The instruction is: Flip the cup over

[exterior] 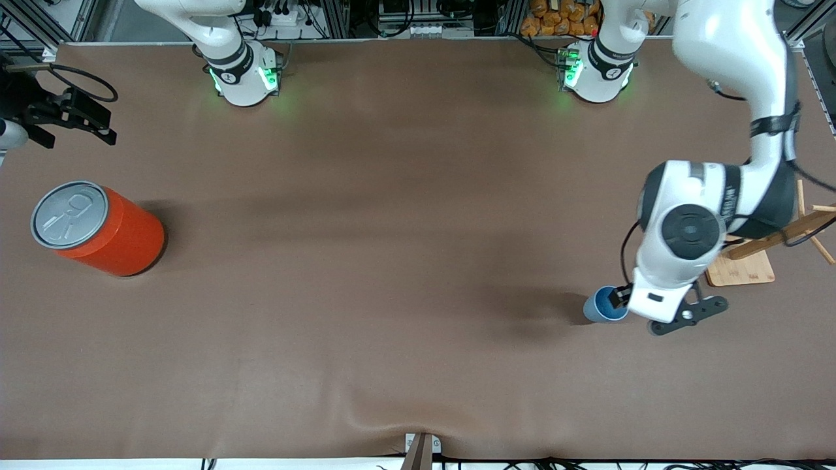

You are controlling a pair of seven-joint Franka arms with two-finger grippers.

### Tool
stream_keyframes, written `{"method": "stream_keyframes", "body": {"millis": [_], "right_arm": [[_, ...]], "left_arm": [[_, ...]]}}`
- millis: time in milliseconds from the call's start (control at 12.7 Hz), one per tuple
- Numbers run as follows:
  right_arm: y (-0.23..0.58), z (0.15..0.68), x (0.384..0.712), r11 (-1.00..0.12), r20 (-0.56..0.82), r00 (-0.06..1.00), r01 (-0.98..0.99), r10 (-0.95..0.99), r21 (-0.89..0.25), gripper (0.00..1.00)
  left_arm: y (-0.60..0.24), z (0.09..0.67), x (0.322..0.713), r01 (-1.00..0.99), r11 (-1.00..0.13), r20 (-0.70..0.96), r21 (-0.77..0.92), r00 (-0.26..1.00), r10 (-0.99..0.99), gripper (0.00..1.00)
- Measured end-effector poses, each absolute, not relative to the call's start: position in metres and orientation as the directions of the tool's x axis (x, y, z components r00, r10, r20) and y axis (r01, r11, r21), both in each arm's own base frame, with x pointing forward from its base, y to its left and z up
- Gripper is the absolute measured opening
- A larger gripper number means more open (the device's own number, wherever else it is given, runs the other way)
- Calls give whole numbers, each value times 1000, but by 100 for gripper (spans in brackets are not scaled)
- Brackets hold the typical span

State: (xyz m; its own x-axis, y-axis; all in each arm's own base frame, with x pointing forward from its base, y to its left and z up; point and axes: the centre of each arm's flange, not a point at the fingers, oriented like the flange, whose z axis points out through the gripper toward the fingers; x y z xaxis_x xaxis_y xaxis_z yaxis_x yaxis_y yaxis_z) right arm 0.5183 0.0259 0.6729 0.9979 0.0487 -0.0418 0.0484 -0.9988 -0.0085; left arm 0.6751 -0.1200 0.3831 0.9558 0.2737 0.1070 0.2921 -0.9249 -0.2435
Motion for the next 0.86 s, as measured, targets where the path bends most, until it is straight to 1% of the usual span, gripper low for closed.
{"method": "stream_keyframes", "body": {"millis": [236,628,864], "right_arm": [[25,673,518,-999,-42,998,47,48,-9,100],[25,673,518,-999,-42,998,49,50,-9,100],[25,673,518,-999,-42,998,49,50,-9,100]], "left_arm": [[-102,425,657,191,-963,42,-192,982,186,100],[-72,502,594,36,-993,-15,-113,999,38,100],[-66,539,569,-21,-998,-33,-53,999,-19,100]]}}
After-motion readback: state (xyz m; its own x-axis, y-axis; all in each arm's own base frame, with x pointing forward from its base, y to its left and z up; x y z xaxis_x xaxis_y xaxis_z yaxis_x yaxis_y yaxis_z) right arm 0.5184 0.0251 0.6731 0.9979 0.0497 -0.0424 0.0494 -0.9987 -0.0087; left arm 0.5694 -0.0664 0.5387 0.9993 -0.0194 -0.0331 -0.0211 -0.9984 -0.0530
